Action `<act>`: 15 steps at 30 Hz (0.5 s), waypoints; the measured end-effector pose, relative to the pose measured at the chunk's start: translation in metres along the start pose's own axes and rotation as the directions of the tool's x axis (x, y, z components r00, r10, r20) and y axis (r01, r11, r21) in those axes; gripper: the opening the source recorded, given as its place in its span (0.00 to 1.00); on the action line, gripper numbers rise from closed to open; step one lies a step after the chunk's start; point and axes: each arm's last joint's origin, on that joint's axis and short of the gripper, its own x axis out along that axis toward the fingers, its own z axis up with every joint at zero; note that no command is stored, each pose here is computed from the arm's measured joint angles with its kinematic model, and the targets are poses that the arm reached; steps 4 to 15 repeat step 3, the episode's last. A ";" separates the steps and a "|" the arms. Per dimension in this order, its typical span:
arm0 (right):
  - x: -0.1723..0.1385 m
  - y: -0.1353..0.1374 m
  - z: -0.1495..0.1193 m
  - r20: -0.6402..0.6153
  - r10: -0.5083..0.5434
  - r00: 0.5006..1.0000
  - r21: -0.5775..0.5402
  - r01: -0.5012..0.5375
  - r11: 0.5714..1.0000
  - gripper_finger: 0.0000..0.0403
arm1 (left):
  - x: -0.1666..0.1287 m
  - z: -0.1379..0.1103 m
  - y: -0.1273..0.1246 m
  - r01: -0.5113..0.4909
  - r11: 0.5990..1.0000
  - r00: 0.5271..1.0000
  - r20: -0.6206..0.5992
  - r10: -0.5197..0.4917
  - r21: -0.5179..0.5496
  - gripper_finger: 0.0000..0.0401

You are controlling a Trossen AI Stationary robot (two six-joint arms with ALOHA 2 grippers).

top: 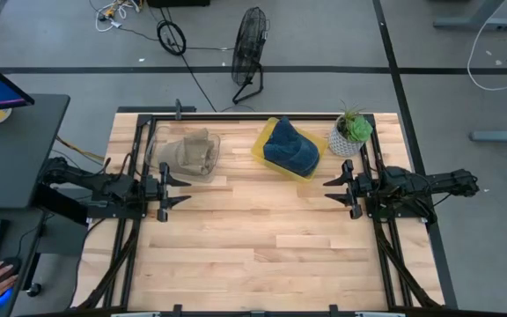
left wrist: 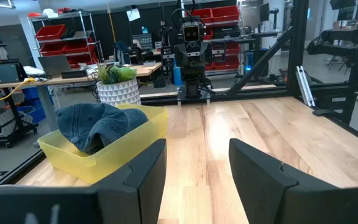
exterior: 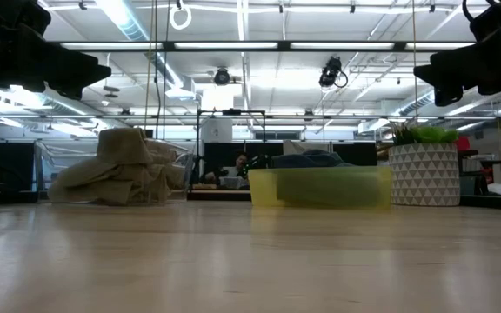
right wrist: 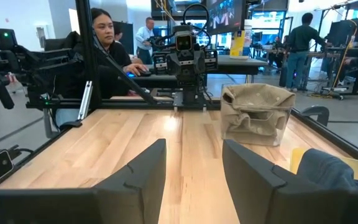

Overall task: Pick & Place hat
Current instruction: Return to Home Position

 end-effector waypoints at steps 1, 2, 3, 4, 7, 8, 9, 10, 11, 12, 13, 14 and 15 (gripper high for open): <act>0.000 0.000 0.000 0.000 0.000 1.000 0.000 0.000 1.000 0.40 | 0.000 0.000 0.000 0.000 1.000 1.000 0.000 0.000 0.000 0.44; 0.000 0.000 0.000 0.000 0.000 1.000 0.000 0.000 1.000 0.40 | 0.000 0.000 0.000 0.000 1.000 1.000 0.000 0.000 0.000 0.44; 0.000 0.000 0.000 0.000 0.000 1.000 0.000 0.000 1.000 0.40 | 0.000 0.000 0.000 0.000 1.000 1.000 0.000 0.000 0.000 0.44; 0.000 0.000 0.000 0.000 0.000 1.000 0.000 0.000 1.000 0.40 | 0.000 0.000 0.000 0.000 1.000 1.000 0.000 0.000 0.000 0.44; 0.000 0.000 0.000 0.000 0.000 1.000 0.000 0.000 1.000 0.40 | 0.000 0.000 0.000 0.000 1.000 1.000 0.000 0.000 0.000 0.44; 0.000 0.000 0.000 0.000 0.000 1.000 0.000 0.000 1.000 0.40 | 0.000 0.000 0.000 0.000 1.000 1.000 0.000 0.000 0.000 0.44; 0.000 0.000 0.000 0.000 0.000 1.000 0.000 0.000 1.000 0.40 | 0.000 0.000 0.000 0.000 1.000 1.000 0.000 0.000 0.000 0.44; 0.000 0.000 0.000 0.000 0.000 1.000 0.000 0.000 1.000 0.40 | 0.000 0.000 0.000 0.000 1.000 1.000 0.000 0.000 0.000 0.44; 0.000 0.000 0.000 0.000 0.000 1.000 0.000 0.000 1.000 0.40 | 0.000 0.000 0.000 0.000 1.000 1.000 0.000 0.000 0.000 0.44; 0.000 0.000 0.000 0.000 0.000 1.000 0.000 0.000 1.000 0.40 | 0.000 0.000 0.000 0.000 1.000 1.000 0.000 0.000 0.000 0.44; 0.000 0.000 0.000 0.000 0.000 1.000 0.000 0.000 1.000 0.40 | 0.000 0.000 0.000 0.000 1.000 1.000 0.000 0.000 0.000 0.44; 0.000 0.000 0.000 0.000 0.000 1.000 0.000 0.000 1.000 0.40 | 0.000 0.000 0.000 0.000 1.000 1.000 0.000 0.000 0.000 0.44; 0.000 0.000 0.000 0.000 0.000 1.000 0.000 0.000 1.000 0.40 | 0.000 0.000 0.000 0.000 1.000 1.000 0.000 0.000 0.000 0.44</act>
